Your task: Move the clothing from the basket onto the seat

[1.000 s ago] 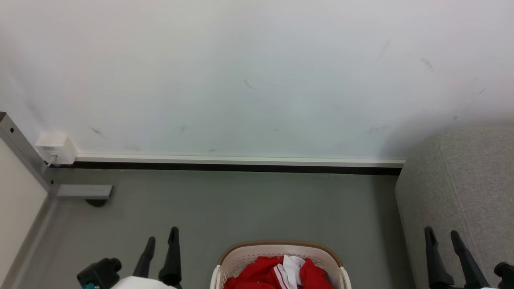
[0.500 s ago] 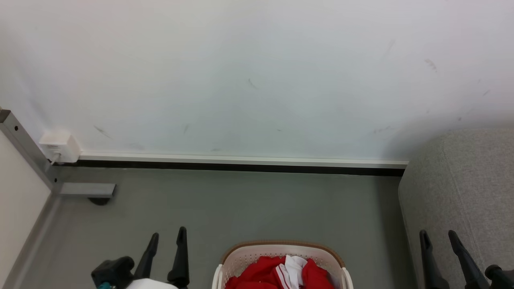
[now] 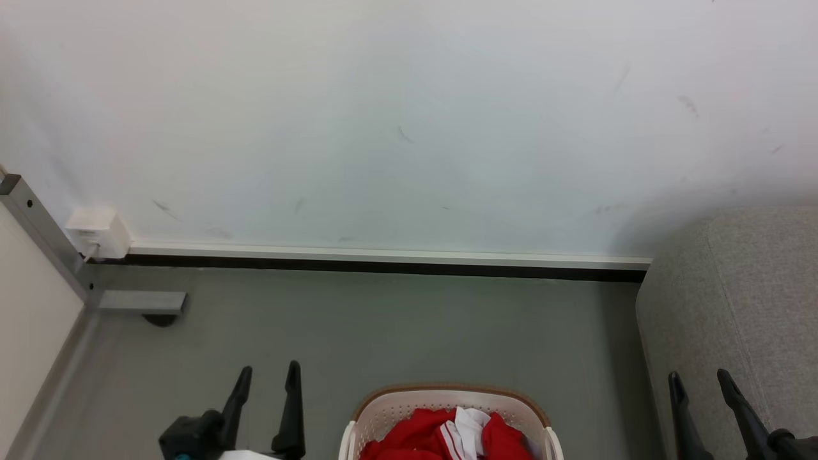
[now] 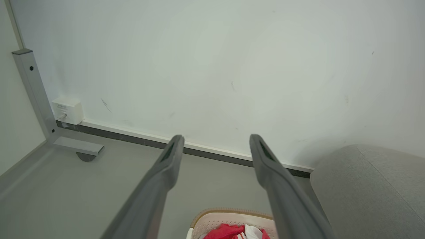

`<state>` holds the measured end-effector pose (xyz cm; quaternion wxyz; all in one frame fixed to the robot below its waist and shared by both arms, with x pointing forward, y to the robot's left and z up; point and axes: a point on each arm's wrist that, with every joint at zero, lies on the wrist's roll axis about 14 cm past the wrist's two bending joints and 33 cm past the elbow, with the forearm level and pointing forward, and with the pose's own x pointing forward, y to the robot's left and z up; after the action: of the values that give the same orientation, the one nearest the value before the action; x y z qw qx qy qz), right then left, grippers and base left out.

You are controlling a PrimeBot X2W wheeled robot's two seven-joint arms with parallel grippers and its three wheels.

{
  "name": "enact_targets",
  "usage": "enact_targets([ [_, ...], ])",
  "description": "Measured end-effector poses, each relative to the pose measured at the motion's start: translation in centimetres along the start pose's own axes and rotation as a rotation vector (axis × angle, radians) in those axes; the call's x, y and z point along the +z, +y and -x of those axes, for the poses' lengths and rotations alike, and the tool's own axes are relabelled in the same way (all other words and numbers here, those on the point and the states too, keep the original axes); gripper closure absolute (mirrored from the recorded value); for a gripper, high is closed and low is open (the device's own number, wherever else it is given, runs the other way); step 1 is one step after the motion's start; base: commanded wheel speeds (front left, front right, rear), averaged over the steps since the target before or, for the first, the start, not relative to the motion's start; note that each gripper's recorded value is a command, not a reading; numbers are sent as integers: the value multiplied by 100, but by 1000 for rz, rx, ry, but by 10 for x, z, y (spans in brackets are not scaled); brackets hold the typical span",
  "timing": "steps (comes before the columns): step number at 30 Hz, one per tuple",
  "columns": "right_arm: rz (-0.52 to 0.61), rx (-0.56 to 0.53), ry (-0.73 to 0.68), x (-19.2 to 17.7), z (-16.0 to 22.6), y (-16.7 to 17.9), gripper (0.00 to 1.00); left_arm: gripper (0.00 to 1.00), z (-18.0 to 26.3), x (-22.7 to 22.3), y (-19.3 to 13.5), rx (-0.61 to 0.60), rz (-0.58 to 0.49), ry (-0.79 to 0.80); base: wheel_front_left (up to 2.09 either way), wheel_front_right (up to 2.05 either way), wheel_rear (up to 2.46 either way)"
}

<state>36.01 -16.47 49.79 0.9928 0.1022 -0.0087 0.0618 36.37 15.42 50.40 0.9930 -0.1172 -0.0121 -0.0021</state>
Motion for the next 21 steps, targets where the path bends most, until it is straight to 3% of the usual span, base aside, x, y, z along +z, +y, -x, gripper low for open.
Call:
enact_targets([
  [21,86,-55,-17,0,6,-17,0,0,6,-5,3,-26,-109,-10,0,0,0],
])
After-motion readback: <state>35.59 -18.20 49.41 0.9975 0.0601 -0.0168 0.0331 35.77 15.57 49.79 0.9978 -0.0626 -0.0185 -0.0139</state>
